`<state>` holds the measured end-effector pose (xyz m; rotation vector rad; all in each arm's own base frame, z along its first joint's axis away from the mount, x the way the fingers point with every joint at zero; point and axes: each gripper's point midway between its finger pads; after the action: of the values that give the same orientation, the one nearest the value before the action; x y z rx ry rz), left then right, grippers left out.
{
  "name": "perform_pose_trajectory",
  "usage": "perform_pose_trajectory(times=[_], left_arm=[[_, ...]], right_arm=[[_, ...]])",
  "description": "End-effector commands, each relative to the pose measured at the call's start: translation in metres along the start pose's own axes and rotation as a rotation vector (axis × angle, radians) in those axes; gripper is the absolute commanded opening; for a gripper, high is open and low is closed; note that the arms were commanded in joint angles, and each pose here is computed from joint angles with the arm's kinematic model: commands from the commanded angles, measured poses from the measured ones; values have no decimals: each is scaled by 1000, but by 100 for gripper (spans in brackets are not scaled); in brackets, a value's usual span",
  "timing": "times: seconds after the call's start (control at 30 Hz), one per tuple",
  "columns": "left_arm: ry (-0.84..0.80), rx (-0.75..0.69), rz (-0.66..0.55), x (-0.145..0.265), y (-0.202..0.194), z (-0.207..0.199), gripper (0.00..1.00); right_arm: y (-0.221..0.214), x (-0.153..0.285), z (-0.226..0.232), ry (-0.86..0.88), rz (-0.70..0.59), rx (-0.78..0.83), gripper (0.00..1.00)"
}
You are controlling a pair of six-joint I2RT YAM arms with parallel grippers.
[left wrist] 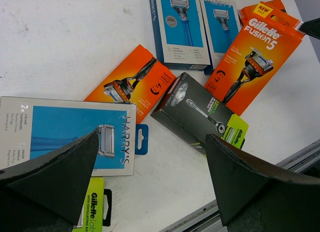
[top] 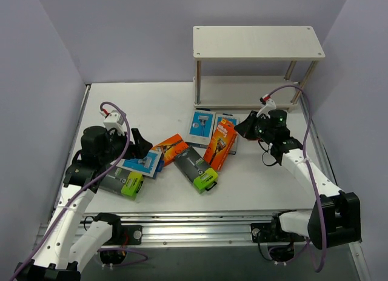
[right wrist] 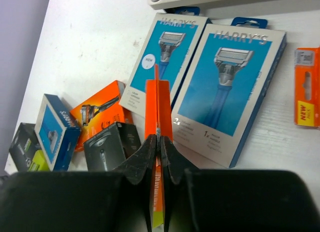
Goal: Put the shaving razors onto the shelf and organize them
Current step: Grab a shaving razor with the right arm, then pass the shaving razor from the right arm to the left
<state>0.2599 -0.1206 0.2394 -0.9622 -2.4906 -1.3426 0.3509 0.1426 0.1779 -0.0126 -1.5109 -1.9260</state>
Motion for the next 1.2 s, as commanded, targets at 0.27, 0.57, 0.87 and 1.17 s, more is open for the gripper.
perform_pose_trajectory(times=[0.27, 0.57, 0.87, 1.17], left_arm=[[-37, -27, -16, -4, 6, -9, 97], [-68, -27, 3, -6, 3, -15, 97], [-277, -57, 7, 3, 3, -52, 97], [-473, -86, 17, 18, -1, -85, 97]], right_arm=[[48, 14, 44, 52, -106, 56, 0], [80, 30, 69, 100, -183, 53, 0], [111, 52, 128, 316, -246, 88, 0], [110, 78, 200, 588, -259, 151, 0]])
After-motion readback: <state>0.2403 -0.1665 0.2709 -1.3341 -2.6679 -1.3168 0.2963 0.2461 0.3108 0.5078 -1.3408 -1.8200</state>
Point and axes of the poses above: each gripper's point midway between its finger pads, its own x axis back along the fingers, its own z axis along the line the jaws close on, y = z × x, and after that the axes turned 15 degrees about x, right-handed
